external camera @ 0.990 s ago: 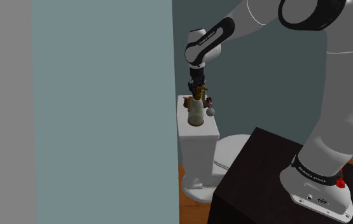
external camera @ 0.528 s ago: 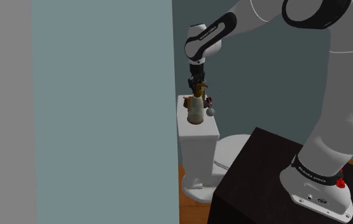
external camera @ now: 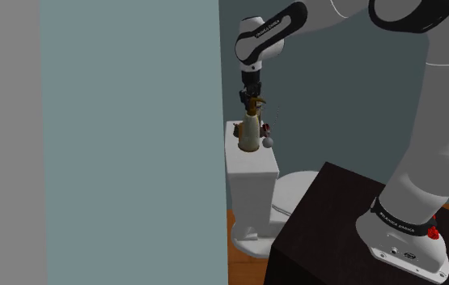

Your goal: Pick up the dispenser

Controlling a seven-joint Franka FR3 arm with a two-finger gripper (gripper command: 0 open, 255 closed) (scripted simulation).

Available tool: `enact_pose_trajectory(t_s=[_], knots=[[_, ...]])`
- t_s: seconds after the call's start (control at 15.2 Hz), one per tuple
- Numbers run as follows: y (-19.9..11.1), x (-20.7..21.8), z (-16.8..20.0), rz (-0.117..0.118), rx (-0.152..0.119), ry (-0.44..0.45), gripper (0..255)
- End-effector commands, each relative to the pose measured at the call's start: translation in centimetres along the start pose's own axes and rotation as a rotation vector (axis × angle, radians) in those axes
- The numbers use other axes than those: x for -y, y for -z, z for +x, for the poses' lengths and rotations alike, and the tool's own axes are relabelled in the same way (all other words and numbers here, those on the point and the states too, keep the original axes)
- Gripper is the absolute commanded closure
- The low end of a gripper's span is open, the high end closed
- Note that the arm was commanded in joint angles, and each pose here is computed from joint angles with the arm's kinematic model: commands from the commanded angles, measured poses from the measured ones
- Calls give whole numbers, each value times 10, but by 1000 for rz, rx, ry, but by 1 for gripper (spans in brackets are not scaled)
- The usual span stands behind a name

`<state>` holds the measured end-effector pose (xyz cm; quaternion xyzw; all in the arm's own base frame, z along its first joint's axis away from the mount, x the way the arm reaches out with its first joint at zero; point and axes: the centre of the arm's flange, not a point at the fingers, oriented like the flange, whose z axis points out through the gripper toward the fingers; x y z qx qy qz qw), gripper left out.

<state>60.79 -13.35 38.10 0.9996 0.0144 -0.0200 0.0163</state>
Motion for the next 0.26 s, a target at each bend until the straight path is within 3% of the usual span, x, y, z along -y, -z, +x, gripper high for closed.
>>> enact_pose_trajectory(t_s=[0.0, 0.2], knots=[[9, 0, -1, 0, 0, 0, 255], [15, -1, -1, 0, 0, 0, 255]])
